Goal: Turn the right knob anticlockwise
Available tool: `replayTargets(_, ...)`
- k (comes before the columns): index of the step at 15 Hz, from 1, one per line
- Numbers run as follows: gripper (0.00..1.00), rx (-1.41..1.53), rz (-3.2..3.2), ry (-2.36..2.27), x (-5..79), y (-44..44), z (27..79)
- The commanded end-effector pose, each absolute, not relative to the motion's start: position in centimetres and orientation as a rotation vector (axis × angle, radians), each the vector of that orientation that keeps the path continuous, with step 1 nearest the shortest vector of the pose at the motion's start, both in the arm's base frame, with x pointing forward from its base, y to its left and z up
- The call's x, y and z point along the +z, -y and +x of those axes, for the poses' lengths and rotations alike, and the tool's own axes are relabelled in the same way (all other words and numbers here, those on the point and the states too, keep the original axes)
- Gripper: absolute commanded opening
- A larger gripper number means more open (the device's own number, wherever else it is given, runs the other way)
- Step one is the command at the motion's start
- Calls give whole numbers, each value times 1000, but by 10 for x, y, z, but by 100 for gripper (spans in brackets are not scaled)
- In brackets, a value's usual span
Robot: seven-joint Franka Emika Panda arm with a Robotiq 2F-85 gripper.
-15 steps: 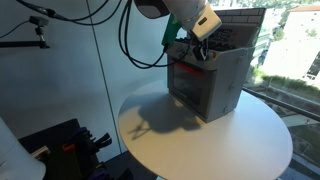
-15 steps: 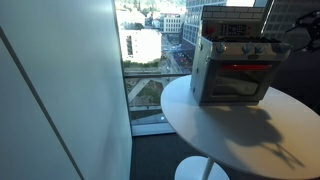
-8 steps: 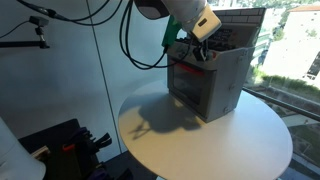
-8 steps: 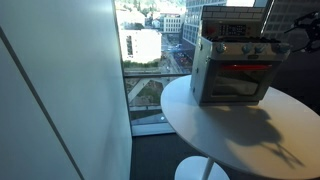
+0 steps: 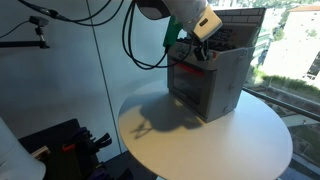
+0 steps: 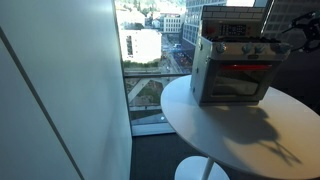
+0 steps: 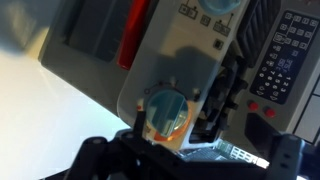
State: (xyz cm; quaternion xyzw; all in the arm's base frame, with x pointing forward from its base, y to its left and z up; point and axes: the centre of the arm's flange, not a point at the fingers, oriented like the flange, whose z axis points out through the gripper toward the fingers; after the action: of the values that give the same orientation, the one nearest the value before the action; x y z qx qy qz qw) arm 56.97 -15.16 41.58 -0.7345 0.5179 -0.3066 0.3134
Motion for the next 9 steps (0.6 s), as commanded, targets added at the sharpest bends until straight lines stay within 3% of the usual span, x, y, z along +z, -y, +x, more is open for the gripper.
replayTargets(1,100,-831,-1922,-1341,415,153,579)
replayTargets(5,100,-835,-1925,-1338,415,153,582)
replayTargets(9,93,-838,-1929,-1333,415,153,583)
